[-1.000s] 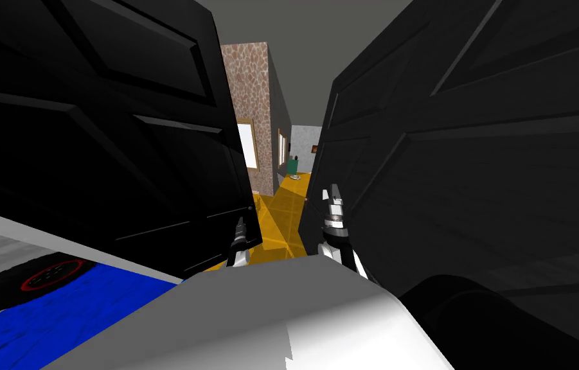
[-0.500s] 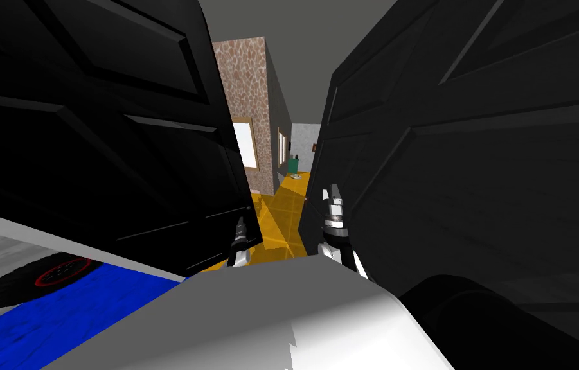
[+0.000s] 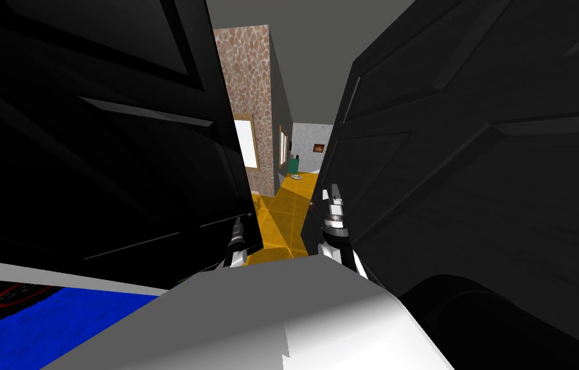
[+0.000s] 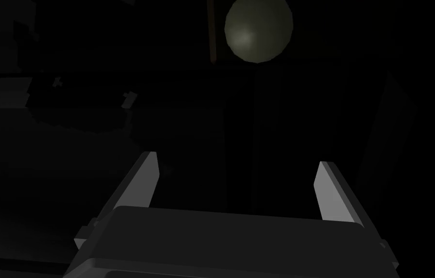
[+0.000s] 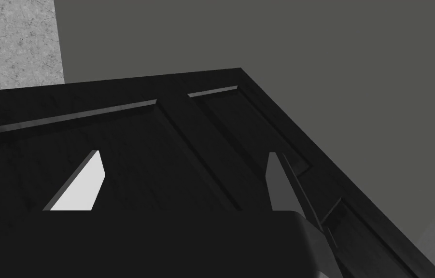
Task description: Push the door open
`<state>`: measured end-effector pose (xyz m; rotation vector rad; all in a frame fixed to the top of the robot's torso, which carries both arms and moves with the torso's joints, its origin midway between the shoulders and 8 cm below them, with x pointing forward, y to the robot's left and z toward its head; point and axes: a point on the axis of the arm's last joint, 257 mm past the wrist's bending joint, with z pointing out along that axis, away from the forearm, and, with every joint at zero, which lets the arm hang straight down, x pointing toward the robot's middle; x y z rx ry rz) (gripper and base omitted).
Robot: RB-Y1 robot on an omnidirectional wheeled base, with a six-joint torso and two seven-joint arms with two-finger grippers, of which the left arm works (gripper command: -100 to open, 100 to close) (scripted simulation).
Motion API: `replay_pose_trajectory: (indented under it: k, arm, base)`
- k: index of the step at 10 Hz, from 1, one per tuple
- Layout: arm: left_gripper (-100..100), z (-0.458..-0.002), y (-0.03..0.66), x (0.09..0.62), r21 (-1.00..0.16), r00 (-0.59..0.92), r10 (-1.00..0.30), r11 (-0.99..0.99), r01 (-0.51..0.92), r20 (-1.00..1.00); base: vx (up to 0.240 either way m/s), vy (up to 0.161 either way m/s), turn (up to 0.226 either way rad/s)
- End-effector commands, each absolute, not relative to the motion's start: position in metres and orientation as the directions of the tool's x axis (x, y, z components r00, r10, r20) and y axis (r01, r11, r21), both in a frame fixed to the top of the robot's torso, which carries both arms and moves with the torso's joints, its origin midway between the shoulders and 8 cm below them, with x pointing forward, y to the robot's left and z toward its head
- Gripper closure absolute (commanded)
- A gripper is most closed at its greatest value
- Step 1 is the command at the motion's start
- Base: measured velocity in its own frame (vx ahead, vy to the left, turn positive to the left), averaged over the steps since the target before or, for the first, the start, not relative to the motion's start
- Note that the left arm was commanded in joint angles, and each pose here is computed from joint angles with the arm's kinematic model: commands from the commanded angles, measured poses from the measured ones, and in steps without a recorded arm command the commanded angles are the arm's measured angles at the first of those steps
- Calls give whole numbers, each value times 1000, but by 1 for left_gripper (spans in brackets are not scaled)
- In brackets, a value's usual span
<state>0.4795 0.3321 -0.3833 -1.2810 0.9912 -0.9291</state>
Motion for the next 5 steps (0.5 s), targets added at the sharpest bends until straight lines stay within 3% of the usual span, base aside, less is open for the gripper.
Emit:
replay_pose_trajectory:
  k: [1, 4, 5]
  arm:
    - [-100, -385, 327, 478, -998, 317, -947, 63, 6, -58]
    - [-100, -391, 302, 477, -1000, 312, -950, 20, 5, -17]
    - [-100, -391, 302, 477, -1000, 312, -950, 20, 5, -17]
  base:
    - [227, 29, -39]
    - [208, 1, -10]
    - [85, -7, -59]
